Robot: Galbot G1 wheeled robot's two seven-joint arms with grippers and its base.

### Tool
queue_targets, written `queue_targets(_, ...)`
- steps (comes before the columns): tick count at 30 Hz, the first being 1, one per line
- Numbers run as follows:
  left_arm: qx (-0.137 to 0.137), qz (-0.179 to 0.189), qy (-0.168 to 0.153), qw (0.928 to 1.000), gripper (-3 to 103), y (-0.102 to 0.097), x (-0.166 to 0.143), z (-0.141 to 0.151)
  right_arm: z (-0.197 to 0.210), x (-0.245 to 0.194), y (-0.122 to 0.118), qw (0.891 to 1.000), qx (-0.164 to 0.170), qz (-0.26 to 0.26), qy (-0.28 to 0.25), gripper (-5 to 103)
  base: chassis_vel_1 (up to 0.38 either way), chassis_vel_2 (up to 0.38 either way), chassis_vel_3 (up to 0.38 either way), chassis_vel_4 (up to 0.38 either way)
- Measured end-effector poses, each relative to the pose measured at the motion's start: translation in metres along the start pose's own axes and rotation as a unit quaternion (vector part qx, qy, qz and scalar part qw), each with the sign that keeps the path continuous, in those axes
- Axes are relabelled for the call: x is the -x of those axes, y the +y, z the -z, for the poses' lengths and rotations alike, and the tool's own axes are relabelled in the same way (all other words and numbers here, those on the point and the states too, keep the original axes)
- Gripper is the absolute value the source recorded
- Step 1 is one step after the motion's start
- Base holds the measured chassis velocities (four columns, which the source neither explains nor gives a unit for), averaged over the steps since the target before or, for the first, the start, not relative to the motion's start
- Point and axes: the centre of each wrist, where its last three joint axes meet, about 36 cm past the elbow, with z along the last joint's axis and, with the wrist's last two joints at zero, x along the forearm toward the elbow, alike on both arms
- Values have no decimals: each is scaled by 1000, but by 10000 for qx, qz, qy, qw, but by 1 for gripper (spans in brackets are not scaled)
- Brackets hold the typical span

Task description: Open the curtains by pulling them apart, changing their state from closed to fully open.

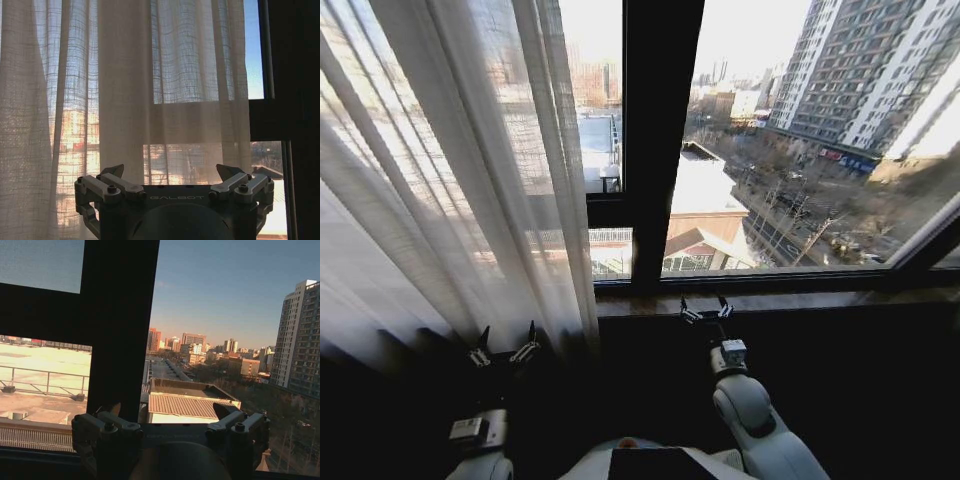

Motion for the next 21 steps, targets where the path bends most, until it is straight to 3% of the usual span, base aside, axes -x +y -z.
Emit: queue_targets(21, 21, -27, -11, 10000, 100, -1, 6, 2, 5, 3, -6, 9998, 138, -133, 71, 100, -99, 116, 102, -100)
